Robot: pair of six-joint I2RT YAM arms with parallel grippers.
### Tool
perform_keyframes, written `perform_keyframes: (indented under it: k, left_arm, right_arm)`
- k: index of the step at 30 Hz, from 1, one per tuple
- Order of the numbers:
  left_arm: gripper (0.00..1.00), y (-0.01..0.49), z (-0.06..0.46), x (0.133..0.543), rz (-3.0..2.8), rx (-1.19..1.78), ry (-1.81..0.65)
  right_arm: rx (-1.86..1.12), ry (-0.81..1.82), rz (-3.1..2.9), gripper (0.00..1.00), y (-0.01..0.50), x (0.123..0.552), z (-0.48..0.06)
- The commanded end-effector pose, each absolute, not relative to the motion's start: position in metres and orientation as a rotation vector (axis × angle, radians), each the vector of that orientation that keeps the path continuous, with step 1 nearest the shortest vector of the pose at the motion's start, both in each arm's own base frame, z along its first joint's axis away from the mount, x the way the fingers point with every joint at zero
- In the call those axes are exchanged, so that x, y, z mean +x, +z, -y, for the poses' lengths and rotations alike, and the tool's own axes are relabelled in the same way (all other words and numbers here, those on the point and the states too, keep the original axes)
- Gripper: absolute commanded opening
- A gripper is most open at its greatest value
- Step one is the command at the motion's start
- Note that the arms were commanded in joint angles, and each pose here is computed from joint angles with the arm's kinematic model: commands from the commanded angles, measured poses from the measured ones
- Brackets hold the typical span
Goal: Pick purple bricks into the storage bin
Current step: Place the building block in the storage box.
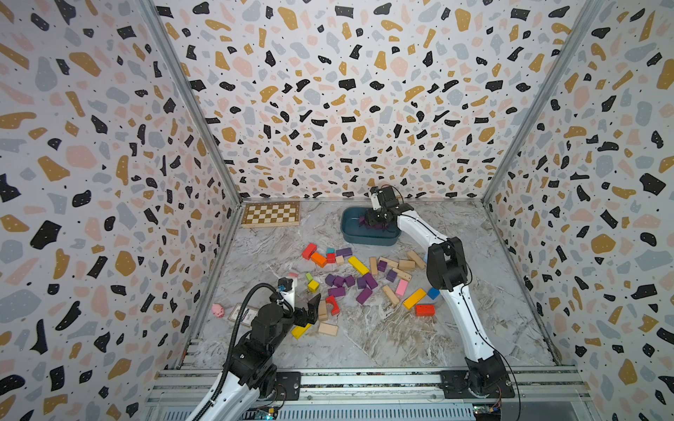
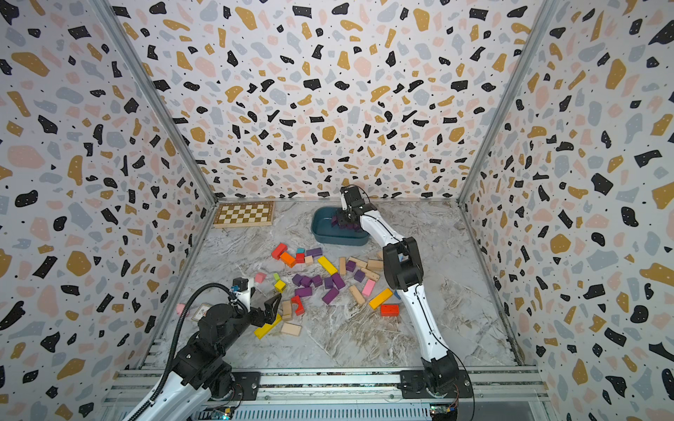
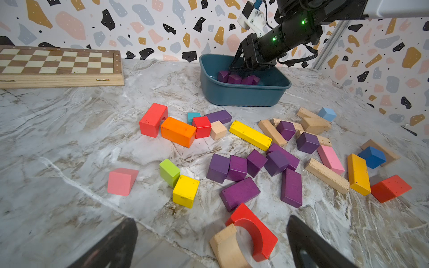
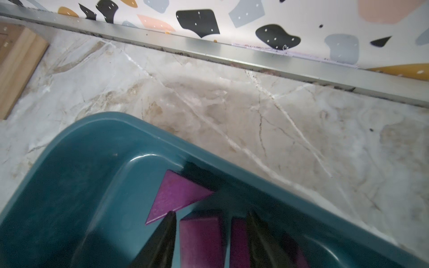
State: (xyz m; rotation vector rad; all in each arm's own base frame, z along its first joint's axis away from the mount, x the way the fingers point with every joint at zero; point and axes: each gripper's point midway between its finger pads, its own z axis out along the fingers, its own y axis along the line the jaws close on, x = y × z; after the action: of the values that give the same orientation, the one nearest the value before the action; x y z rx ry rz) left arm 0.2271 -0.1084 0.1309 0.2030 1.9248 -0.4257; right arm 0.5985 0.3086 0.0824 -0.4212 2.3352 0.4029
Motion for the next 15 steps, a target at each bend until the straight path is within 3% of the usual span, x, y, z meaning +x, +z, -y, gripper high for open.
perform_keyframes:
  k: [1,9,15]
  left_arm:
    - [0.99,0.143,0.11,0.23,-1.88,0.203,-0.434]
    - [0.99,0.143,0.111,0.23,-1.879,0.206,-0.436]
    - [0.99,0.143,0.111,0.23,-1.878,0.209,-0.437]
  right_arm:
    - [-0.422,0.417,-2.146,0.55,0.194,0.602,-0.307]
    - [-0.509,0.374,-2.13,0.69,0.233,0.568,-0.294]
    - [-0.58,0.335,-2.109,0.82,0.253,0.507,-0.28]
